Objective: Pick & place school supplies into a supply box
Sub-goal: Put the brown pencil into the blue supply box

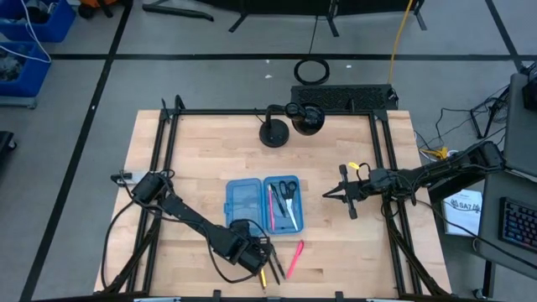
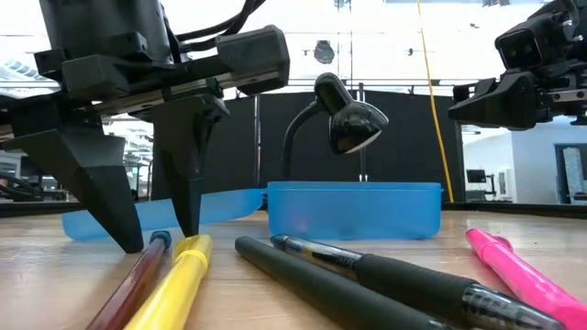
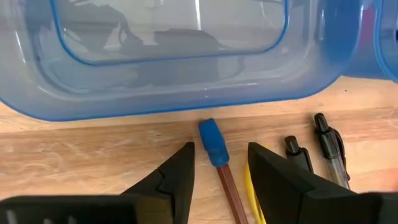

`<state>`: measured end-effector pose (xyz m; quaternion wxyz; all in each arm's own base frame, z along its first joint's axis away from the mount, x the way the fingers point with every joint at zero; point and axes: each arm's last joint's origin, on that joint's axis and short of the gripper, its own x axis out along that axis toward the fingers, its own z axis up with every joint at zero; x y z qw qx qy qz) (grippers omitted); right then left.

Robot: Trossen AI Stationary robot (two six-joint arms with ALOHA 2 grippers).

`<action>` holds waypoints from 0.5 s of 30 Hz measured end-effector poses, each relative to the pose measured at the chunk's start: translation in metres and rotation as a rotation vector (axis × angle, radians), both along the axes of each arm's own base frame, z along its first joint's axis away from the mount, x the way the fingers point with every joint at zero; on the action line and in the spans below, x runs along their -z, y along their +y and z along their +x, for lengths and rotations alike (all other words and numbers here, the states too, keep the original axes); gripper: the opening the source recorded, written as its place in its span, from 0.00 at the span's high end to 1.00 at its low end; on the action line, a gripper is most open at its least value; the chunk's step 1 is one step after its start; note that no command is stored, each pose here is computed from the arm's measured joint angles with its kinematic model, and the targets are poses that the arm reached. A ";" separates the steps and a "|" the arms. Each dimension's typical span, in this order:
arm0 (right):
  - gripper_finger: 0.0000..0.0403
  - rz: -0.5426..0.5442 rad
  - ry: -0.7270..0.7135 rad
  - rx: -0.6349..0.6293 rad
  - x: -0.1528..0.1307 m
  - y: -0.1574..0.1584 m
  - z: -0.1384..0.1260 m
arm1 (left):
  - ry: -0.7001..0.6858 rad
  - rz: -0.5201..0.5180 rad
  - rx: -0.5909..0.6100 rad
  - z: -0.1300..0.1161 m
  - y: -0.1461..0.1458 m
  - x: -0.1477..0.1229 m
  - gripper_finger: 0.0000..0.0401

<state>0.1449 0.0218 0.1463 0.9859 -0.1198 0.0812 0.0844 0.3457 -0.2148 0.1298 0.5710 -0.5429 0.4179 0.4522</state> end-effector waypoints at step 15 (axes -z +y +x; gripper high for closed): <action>1.00 0.006 0.009 0.001 0.001 0.000 0.000 | 0.042 0.006 0.149 0.006 0.012 0.001 0.96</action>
